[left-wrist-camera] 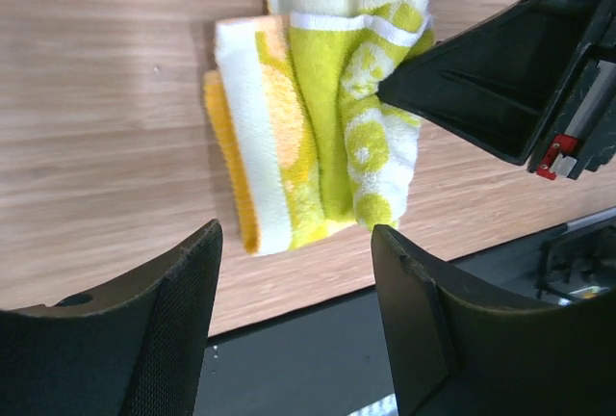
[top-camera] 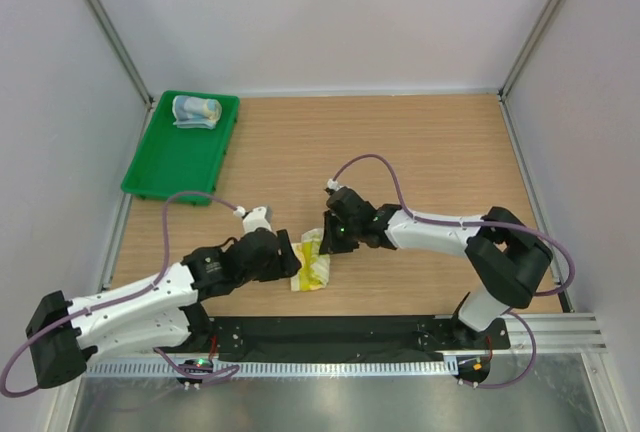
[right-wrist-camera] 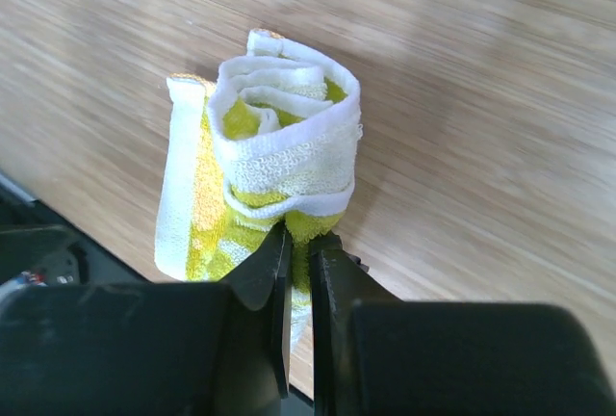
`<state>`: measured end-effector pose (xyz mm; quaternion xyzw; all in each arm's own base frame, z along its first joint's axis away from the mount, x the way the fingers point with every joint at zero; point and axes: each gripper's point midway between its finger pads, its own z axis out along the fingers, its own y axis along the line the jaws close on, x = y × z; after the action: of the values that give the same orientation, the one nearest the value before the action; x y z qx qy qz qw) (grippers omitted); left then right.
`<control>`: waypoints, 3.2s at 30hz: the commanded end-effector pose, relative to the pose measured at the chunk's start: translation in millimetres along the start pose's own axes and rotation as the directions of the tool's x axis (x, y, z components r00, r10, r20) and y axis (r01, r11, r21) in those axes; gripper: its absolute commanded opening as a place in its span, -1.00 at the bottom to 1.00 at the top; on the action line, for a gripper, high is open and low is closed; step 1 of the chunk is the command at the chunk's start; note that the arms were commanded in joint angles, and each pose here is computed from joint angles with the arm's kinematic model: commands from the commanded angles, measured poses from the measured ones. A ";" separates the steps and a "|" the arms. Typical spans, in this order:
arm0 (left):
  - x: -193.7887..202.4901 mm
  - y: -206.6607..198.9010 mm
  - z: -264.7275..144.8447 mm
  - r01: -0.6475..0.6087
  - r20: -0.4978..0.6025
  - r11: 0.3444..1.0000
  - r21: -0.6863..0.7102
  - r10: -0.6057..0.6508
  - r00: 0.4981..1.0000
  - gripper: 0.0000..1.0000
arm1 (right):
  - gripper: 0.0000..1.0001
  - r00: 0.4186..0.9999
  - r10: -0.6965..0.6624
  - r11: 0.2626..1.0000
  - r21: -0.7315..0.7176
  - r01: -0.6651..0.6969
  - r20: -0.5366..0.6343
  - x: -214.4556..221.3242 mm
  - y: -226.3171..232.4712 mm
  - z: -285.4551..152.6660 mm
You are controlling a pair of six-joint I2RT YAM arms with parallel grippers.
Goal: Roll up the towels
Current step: Roll the towel
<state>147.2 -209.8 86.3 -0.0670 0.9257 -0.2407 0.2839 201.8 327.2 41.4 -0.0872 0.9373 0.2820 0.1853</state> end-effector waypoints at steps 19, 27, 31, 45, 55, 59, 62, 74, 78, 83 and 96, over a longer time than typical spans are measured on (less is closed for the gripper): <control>7.4 -9.3 39.1 -0.159 0.094 0.987 0.001 0.158 0.983 0.28 | -0.98 0.957 -0.255 0.830 0.477 0.289 -0.136 13.9 -1.7 -20.3; 32.9 24.3 66.5 -0.195 0.013 0.974 -0.118 0.198 0.980 -0.20 | -0.97 0.967 -0.233 0.884 0.393 0.254 -0.100 13.0 31.1 -25.0; 39.6 33.3 73.6 -0.198 0.000 0.970 -0.142 0.200 0.980 -0.58 | -0.98 0.978 -0.195 0.947 0.246 0.207 -0.071 16.5 59.4 -25.9; 38.5 17.7 84.5 -0.203 0.013 0.974 -0.096 0.205 0.979 -0.99 | -0.97 0.997 -0.037 0.968 0.245 0.052 -0.064 51.0 34.3 27.6; 2.0 14.3 40.1 -0.363 0.101 0.900 -0.240 0.395 0.913 -0.16 | -0.97 0.993 -0.027 0.934 0.350 0.065 -0.114 68.4 4.2 45.6; -5.6 1.4 22.6 -0.364 0.154 0.902 -0.232 0.403 0.902 -0.17 | -0.97 0.991 -0.029 0.930 0.360 0.076 -0.134 70.8 2.3 50.1; -1.1 -7.7 15.0 -0.344 0.175 0.922 -0.180 0.374 0.911 -0.23 | -0.96 0.989 -0.027 0.928 0.364 0.078 -0.143 72.6 2.3 52.4; -10.7 -51.1 -29.6 -0.258 0.252 0.962 0.091 0.229 0.940 -0.19 | -0.90 0.988 -0.031 0.916 0.391 0.088 -0.151 72.4 -3.0 56.2; -1.7 -49.6 -28.2 -0.245 0.221 0.962 0.122 0.215 0.951 -0.03 | -0.84 0.988 -0.027 0.918 0.388 0.084 -0.150 68.8 -1.8 58.6; -1.4 -26.9 -28.9 -0.173 0.223 0.982 0.079 0.152 0.963 0.00 | -0.64 0.985 -0.037 0.918 0.384 0.100 -0.168 70.3 -1.5 63.4; -33.3 -17.4 -63.7 -0.119 0.337 0.984 0.135 0.068 0.939 0.09 | 0.13 0.989 -0.066 0.939 0.328 0.106 -0.131 52.5 20.9 46.2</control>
<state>133.0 -177.2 137.4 -0.0350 0.8673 -0.2479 0.4302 162.5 414.0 26.7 -0.1010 0.9598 0.2087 0.1582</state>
